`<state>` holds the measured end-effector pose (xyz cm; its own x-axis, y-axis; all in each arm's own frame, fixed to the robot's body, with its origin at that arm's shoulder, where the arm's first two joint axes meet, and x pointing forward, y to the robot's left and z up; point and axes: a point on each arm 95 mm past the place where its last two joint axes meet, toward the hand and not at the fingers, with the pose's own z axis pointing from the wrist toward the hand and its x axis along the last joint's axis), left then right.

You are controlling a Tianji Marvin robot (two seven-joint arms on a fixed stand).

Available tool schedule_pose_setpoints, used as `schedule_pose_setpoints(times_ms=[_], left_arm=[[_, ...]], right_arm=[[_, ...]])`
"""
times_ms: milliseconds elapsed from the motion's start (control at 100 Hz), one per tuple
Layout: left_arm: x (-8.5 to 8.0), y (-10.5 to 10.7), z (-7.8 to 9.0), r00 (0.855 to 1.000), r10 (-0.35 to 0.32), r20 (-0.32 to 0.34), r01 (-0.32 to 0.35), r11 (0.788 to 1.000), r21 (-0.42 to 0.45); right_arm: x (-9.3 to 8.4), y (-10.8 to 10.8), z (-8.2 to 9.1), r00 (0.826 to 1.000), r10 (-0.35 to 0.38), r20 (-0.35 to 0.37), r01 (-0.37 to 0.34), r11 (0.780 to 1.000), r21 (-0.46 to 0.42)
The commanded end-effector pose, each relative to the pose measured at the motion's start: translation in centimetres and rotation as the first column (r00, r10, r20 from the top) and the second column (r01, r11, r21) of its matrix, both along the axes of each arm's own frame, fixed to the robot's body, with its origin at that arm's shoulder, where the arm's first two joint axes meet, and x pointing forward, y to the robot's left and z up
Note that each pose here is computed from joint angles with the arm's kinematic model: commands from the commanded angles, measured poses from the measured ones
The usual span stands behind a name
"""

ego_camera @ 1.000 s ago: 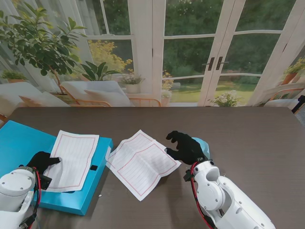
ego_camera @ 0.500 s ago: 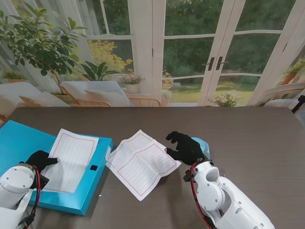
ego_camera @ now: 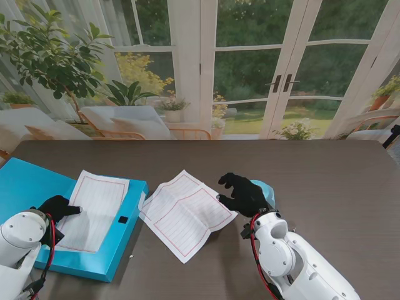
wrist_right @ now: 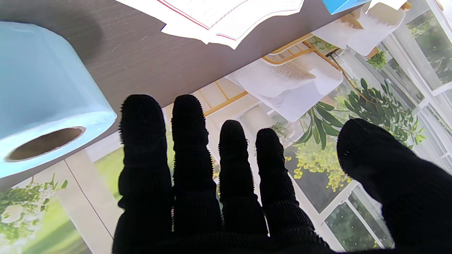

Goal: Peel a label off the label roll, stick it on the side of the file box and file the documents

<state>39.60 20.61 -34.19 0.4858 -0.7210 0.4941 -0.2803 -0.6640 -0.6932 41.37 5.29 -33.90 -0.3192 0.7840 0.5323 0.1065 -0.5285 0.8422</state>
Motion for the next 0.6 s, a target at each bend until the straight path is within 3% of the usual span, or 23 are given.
schedule_pose_setpoints(times_ms=[0,330,590], left_arm=[[-0.26,-0.05,-0.43,0.999,-0.014,-0.042,0.015,1.0,0.004],[-0.04,0.13,-0.24,0.995,-0.043,-0.09,0.05,0.996,0.074],[0.1,0.01,-0.04,0.996,-0.038,-0.076,0.041,0.999,0.034]], right_arm=[[-0.15,0.31,-0.22,1.0,0.013,-0.011,-0.013,1.0,0.003],[-0.12,0.36,-0.31,1.0,0.018,-0.007,-0.018,1.0,0.006],[-0.15,0.29,-0.44,1.0,0.018,-0.01,-0.018,1.0,0.011]])
